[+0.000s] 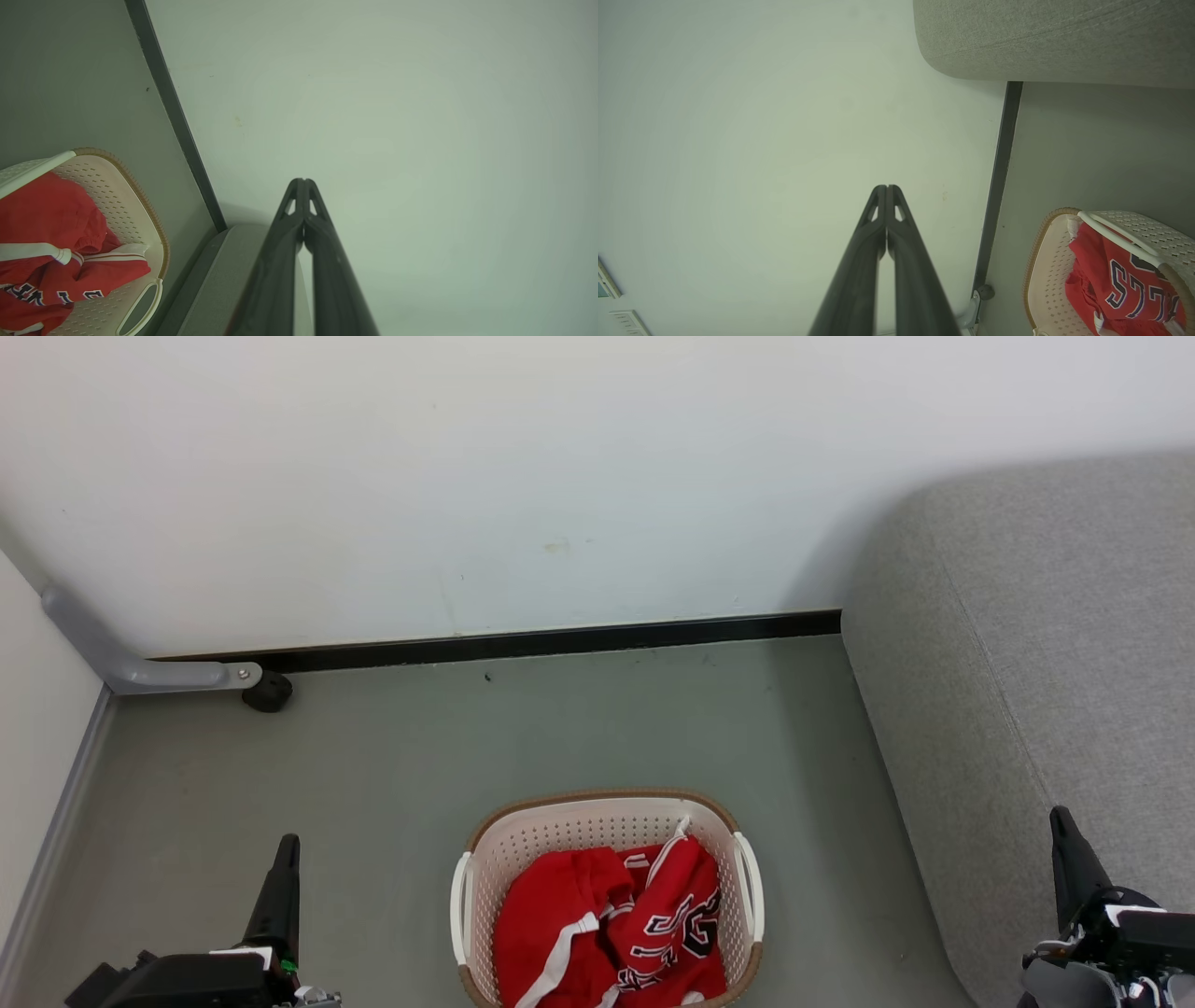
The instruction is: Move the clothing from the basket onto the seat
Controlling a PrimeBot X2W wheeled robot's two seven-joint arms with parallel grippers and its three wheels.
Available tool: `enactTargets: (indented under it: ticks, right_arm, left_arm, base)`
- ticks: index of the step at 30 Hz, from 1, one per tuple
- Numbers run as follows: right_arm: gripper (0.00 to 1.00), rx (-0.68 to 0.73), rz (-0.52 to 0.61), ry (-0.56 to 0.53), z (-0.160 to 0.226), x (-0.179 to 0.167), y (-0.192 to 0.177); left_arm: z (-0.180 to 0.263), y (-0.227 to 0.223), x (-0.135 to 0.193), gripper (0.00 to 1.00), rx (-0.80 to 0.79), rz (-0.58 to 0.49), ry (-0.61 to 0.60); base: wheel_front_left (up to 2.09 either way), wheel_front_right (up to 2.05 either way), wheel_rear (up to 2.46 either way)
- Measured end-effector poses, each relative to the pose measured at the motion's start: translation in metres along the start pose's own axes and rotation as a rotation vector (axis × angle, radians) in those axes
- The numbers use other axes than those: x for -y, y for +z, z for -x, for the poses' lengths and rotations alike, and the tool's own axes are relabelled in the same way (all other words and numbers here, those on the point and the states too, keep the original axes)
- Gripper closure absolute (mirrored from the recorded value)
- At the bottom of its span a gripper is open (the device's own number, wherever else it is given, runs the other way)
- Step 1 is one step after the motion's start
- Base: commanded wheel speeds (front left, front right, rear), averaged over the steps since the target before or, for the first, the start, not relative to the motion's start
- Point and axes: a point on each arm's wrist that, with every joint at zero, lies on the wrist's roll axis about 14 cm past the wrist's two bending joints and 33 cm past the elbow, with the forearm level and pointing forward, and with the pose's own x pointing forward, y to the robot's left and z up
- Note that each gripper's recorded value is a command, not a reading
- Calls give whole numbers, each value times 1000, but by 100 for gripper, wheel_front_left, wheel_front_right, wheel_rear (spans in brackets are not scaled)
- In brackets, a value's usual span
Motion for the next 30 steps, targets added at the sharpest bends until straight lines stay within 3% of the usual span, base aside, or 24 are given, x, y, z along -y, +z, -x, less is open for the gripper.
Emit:
enactTargets:
  ticks: [30]
  right_arm:
    - [100,0,0,0,0,0,0]
  left_arm:
    - [0,0,0,100,0,0,0]
  base:
    - [0,0,0]
